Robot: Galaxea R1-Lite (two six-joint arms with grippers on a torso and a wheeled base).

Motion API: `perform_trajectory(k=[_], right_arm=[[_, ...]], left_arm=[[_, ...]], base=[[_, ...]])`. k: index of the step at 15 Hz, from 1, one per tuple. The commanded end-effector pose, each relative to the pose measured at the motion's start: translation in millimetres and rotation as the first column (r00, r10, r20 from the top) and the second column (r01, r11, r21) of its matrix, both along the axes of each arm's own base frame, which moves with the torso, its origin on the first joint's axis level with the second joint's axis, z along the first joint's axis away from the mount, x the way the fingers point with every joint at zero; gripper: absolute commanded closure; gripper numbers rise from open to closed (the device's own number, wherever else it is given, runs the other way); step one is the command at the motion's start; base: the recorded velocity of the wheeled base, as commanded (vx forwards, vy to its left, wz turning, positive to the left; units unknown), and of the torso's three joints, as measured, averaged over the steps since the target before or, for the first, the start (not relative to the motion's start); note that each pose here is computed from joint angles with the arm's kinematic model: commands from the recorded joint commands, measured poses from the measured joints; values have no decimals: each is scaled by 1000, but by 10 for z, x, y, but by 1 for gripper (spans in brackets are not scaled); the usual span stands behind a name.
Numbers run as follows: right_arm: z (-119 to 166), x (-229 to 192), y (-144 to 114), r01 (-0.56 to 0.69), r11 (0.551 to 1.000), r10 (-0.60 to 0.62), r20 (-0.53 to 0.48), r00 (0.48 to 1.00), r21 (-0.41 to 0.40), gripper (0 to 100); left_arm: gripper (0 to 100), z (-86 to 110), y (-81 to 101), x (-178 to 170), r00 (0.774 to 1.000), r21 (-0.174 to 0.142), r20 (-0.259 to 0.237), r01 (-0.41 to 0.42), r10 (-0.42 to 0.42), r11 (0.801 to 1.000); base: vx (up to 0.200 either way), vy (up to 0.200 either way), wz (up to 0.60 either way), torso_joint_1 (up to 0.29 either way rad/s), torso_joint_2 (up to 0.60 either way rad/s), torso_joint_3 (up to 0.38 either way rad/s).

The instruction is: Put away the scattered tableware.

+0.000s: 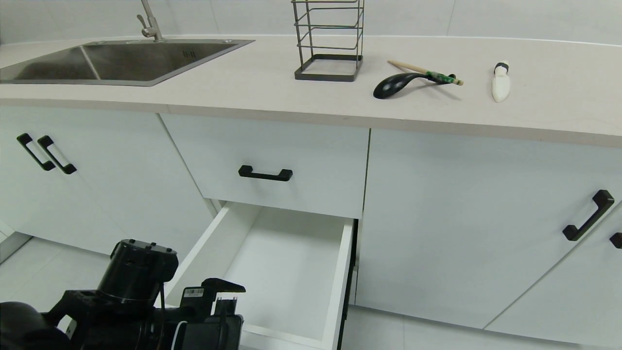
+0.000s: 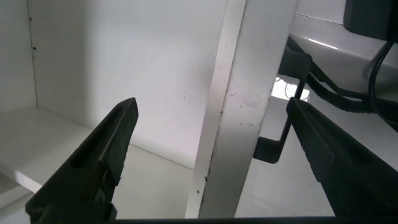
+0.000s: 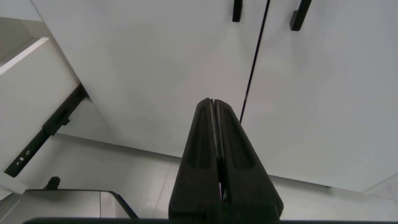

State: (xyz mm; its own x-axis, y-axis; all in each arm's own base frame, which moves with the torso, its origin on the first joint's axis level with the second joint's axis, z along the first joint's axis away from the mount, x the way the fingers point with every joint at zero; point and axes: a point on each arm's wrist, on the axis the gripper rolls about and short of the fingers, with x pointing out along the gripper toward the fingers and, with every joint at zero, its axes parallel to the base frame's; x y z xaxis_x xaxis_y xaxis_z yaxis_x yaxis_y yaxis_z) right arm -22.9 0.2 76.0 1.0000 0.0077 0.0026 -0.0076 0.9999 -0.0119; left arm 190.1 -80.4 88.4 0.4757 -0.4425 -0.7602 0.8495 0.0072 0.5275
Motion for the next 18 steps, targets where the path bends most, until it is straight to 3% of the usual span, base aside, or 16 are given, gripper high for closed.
perform_trajectory(k=[1, 4, 8, 13, 15, 16, 18], right_arm=[[-3, 1, 0, -2, 1000, 2, -1, 1000, 0, 100], [1, 0, 0, 0, 1000, 0, 1, 1000, 0, 100], [-3, 1, 0, 0, 1000, 0, -1, 1000, 0, 100], [1, 0, 0, -2, 1000, 2, 1, 1000, 0, 100], [1, 0, 0, 0, 1000, 0, 1, 1000, 0, 100], [1, 0, 0, -2, 1000, 2, 1, 1000, 0, 100], [1, 0, 0, -2, 1000, 2, 1, 1000, 0, 100]], left_arm=[[0, 15, 4, -9, 1000, -3, 9, -1, 1, 1000], [0, 24, -2, 4, 999, -33, -10, -44, 43, 999], [0, 50, -13, 38, 997, -66, 8, -78, 79, 995], [0, 82, -19, 47, 996, -82, 30, -87, 90, 993], [0, 200, -59, -46, 996, -114, 73, -46, 54, 992], [0, 285, -108, -117, 995, -147, 99, -5, 20, 989], [0, 428, -231, -275, 994, -234, 106, 37, -12, 971]], base=[[0, 0, 0, 0, 0, 0], [0, 0, 0, 0, 0, 0], [0, 0, 0, 0, 0, 0], [0, 0, 0, 0, 0, 0], [0, 0, 0, 0, 0, 0], [0, 0, 0, 0, 0, 0], [0, 0, 0, 0, 0, 0]])
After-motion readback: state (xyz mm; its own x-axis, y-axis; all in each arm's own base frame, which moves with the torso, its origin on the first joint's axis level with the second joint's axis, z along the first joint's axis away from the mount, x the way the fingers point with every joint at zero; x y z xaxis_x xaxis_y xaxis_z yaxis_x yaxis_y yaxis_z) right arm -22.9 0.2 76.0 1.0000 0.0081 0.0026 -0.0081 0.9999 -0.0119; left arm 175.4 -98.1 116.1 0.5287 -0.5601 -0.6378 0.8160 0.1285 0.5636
